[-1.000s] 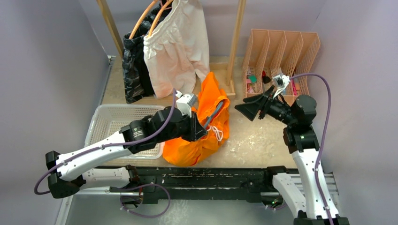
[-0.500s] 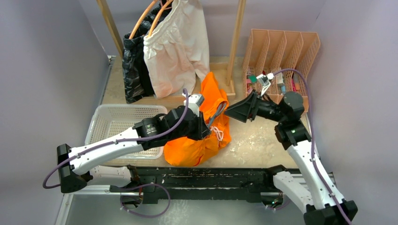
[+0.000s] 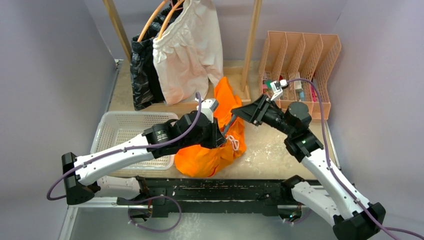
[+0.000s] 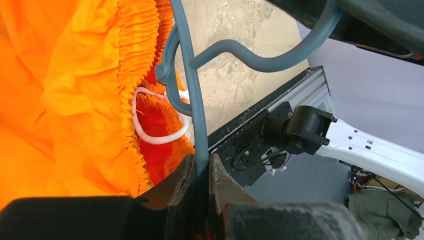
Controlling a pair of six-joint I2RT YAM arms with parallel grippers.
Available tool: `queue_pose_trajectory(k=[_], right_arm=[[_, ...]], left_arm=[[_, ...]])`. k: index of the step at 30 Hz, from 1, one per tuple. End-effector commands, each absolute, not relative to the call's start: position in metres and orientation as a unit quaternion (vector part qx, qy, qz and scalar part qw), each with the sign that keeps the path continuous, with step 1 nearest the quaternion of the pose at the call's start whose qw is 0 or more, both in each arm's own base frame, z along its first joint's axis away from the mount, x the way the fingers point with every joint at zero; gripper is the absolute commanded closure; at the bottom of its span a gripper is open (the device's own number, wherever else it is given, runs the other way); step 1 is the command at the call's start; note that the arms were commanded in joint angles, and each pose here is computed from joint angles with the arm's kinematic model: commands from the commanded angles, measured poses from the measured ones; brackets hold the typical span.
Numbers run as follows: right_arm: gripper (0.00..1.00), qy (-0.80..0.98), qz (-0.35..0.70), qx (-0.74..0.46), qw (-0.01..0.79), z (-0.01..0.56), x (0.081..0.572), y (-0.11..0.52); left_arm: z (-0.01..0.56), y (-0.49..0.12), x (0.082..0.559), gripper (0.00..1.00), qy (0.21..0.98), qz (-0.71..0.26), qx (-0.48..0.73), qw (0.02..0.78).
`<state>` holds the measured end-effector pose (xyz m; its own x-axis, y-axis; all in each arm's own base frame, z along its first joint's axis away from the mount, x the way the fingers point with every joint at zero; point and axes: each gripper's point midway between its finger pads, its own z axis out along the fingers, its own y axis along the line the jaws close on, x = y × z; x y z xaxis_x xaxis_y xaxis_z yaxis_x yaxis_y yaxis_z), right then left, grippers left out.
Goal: Remove the shorts from the hanger
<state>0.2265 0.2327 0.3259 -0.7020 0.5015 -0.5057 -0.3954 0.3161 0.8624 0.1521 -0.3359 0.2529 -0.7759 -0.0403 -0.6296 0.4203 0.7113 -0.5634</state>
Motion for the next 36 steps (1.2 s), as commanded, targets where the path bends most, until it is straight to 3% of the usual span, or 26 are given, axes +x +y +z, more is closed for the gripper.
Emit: queue_pose_trajectory(k=[1, 2, 3, 4, 7, 13, 19, 24, 31, 36], right_arm=[[0.59, 0.698, 0.583, 0.050, 0.412, 0.344, 0.241, 0.232], [0.71, 0.693, 0.594, 0.048, 0.405, 0.343, 0.240, 0.234], [0.91, 0.690, 0.601, 0.048, 0.401, 0.343, 0.239, 0.236], [1.00, 0.689, 0.602, 0.053, 0.399, 0.340, 0.240, 0.235], [1.00, 0.695, 0.583, 0.073, 0.415, 0.333, 0.245, 0.229], [1.00, 0.703, 0.580, 0.053, 0.408, 0.334, 0.240, 0.231], [1.00, 0.709, 0.575, 0.076, 0.402, 0.326, 0.238, 0.226], [1.00, 0.704, 0.583, 0.079, 0.397, 0.330, 0.239, 0.228], [1.00, 0.704, 0.586, 0.100, 0.388, 0.328, 0.242, 0.228], [1.00, 0.704, 0.586, 0.106, 0.387, 0.328, 0.242, 0.227]], left_arm=[[0.283, -0.344, 0.144, 1.00, 0.841, -0.416, 0.121, 0.324], [0.281, -0.344, 0.144, 1.00, 0.843, -0.412, 0.122, 0.323], [0.281, -0.343, 0.144, 1.00, 0.844, -0.409, 0.122, 0.324], [0.280, -0.342, 0.145, 1.00, 0.845, -0.406, 0.123, 0.325], [0.283, -0.340, 0.147, 0.95, 0.842, -0.404, 0.124, 0.335], [0.282, -0.344, 0.161, 0.56, 0.845, -0.378, 0.128, 0.357], [0.274, -0.367, 0.172, 0.43, 0.848, -0.364, 0.149, 0.356], [0.261, -0.368, 0.189, 0.42, 0.847, -0.346, 0.122, 0.384], [0.255, -0.364, 0.211, 0.49, 0.838, -0.308, 0.120, 0.434], [0.246, -0.352, 0.218, 0.42, 0.841, -0.281, 0.108, 0.450]])
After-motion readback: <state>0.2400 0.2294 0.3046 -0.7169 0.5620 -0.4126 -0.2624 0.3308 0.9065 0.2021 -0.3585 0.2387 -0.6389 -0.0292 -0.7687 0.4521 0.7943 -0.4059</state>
